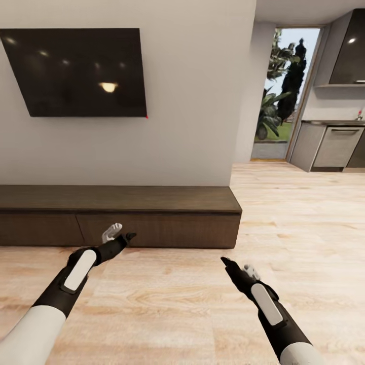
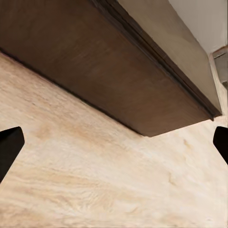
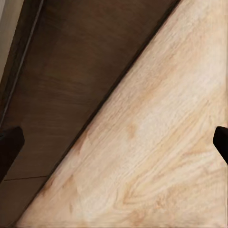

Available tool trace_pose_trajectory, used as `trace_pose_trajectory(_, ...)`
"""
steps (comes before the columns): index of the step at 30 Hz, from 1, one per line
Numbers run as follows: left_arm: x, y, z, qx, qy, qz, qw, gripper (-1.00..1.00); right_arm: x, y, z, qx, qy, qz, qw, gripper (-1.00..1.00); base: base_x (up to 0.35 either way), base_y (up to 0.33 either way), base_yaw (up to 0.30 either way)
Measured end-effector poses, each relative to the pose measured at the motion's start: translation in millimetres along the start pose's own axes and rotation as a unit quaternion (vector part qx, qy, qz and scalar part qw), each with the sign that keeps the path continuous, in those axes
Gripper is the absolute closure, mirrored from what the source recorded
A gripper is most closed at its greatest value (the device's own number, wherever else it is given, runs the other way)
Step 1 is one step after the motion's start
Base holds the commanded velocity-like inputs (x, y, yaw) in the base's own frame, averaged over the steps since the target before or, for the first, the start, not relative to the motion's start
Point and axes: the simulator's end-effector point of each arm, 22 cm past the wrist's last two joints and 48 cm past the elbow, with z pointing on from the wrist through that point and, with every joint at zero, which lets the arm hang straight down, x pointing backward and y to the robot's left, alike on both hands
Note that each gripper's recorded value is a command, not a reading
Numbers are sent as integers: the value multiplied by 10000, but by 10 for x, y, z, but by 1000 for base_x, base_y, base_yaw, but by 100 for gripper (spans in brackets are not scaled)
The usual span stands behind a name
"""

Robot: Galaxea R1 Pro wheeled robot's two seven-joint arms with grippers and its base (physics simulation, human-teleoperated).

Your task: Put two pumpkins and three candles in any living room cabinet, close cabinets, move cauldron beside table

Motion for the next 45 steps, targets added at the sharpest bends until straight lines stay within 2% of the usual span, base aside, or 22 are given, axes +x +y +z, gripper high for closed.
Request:
trace_pose_trajectory(1, 64, -211, -25, 147, 208, 348, 9991, -100, 30, -12, 21, 33, 99, -77, 9999, -100, 0, 0, 0)
trace_pose_trajectory(2, 89, -326, -43, 235, 299, 526, 9979, -100, 45, -35, 35, 62, 145, -119, 9998, -100, 0, 0, 0)
trace_pose_trajectory(4, 36, -807, -224, 624, 373, 1085, 9914, -100, 41, -50, 38, 102, 212, -246, 9994, -100, 0, 0, 0)
trace_pose_trajectory(7, -41, -1068, -397, 841, 345, 1443, 9853, -100, 37, -56, 40, 112, 236, -296, 9992, -100, 0, 0, 0)
trace_pose_trajectory(9, 52, -1238, -585, 975, 656, 1794, 9767, -100, 28, -46, 40, 85, 244, -321, 9992, -100, 0, 0, 0)
trace_pose_trajectory(12, 167, -1307, -704, 1017, 958, 2015, 9695, -100, 22, -4, 39, -19, 245, -299, 9992, -100, 0, 0, 0)
trace_pose_trajectory(18, 249, -1450, -840, 1169, 1086, 2300, 9600, -100, -51, 114, 19, -370, 198, -251, 9988, -100, 0, 0, 0)
trace_pose_trajectory(22, 559, -1599, -893, 1480, 1396, 2560, 9450, -100, -90, 147, 8, -492, 173, -245, 9983, -100, 0, 0, 0)
trace_pose_trajectory(23, 686, -1658, -922, 1641, 1538, 2627, 9383, -100, -97, 154, 6, -514, 168, -241, 9982, -100, 0, 0, 0)
trace_pose_trajectory(25, 794, -1719, -957, 1821, 1668, 2655, 9320, -100, -99, 159, 4, -530, 166, -236, 9982, -100, 0, 0, 0)
trace_pose_trajectory(26, 882, -1786, -996, 2017, 1781, 2646, 9260, -100, -101, 163, 4, -542, 162, -233, 9981, -100, 0, 0, 0)
trace_pose_trajectory(28, 956, -1853, -1040, 2217, 1879, 2625, 9201, -100, -102, 166, 4, -551, 160, -229, 9981, -100, 25, 0, 0)
trace_pose_trajectory(29, 1014, -1921, -1089, 2416, 1961, 2590, 9144, -100, -106, 167, 2, -556, 157, -224, 9981, -100, 91, 0, 0)
trace_pose_trajectory(30, 1057, -1985, -1140, 2607, 2030, 2555, 9086, -100, -110, 174, 1, -571, 155, -195, 9981, -100, 136, 0, 0)
trace_pose_trajectory(31, 1075, -2015, -1167, 2700, 2061, 2539, 9056, -100, -110, 179, -1, -585, 156, -163, 9980, -100, 209, 0, 0)
trace_pose_trajectory(32, 1104, -2058, -1222, 2875, 2127, 2503, 8997, -100, -122, 239, -13, -738, 148, 5, 9972, -100, 235, 0, 0)
trace_pose_trajectory(37, 1128, -2094, -1344, 3176, 2254, 2459, 8876, -100, -160, 426, -58, -1225, 109, 404, 9916, -100, 290, 0, 0)
trace_pose_trajectory(40, 1145, -2109, -1376, 3255, 2293, 2451, 8839, -100, -173, 408, -52, -1232, 46, 510, 9911, -100, 308, 0, 0)
trace_pose_trajectory(45, 1202, -2121, -1407, 3326, 2371, 2464, 8789, -100, -294, 279, -36, -1128, -259, 674, 9910, -100, 327, 0, 0)
